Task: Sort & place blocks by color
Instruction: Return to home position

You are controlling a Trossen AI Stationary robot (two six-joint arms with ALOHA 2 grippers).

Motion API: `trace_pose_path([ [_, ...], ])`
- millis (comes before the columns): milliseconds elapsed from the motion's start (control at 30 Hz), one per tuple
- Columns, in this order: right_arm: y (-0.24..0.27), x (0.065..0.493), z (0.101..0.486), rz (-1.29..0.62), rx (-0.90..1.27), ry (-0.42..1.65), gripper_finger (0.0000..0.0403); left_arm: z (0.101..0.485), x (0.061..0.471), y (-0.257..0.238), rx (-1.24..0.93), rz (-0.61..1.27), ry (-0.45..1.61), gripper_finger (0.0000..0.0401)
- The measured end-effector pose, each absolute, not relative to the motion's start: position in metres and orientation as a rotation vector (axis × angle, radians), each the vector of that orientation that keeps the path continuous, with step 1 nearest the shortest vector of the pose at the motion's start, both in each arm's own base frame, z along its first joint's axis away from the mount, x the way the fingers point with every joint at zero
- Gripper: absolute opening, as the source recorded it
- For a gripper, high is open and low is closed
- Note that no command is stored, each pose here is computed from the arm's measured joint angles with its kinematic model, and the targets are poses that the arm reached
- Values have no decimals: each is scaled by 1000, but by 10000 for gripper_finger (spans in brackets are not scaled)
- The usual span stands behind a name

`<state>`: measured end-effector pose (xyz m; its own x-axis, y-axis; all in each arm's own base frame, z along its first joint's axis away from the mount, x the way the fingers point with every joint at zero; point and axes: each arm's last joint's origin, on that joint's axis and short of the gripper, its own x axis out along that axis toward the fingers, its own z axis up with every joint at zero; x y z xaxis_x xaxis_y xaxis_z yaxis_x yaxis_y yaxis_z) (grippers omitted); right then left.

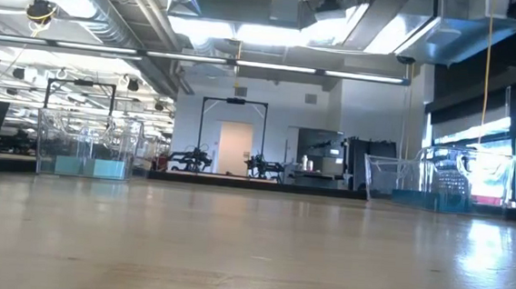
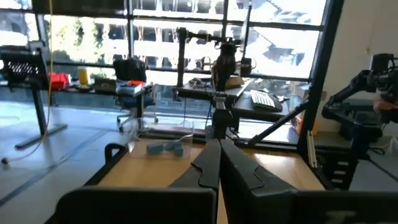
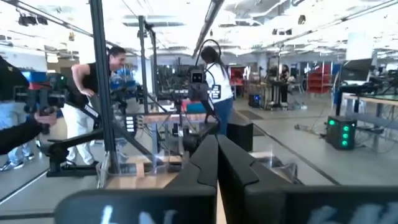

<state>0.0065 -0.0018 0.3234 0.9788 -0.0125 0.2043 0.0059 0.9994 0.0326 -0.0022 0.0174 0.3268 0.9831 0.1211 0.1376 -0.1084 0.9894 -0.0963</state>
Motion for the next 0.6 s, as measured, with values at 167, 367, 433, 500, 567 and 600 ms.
trace_pose_path([
  [167,1,42,290,11,31,-222,0,312,20,7,-45,102,-190,0],
  [367,5,72,251,86,29,-335,0,284,45,-7,-67,7,-213,0],
  [433,6,77,241,95,32,-357,0,273,52,-11,-80,3,-209,0],
  [500,6,81,230,102,51,-358,0,263,59,-14,-91,2,-208,0],
  [567,6,86,218,103,60,-334,0,252,65,-17,-92,-3,-211,0],
  [600,7,88,213,104,69,-327,0,247,68,-18,-94,-3,-217,0],
])
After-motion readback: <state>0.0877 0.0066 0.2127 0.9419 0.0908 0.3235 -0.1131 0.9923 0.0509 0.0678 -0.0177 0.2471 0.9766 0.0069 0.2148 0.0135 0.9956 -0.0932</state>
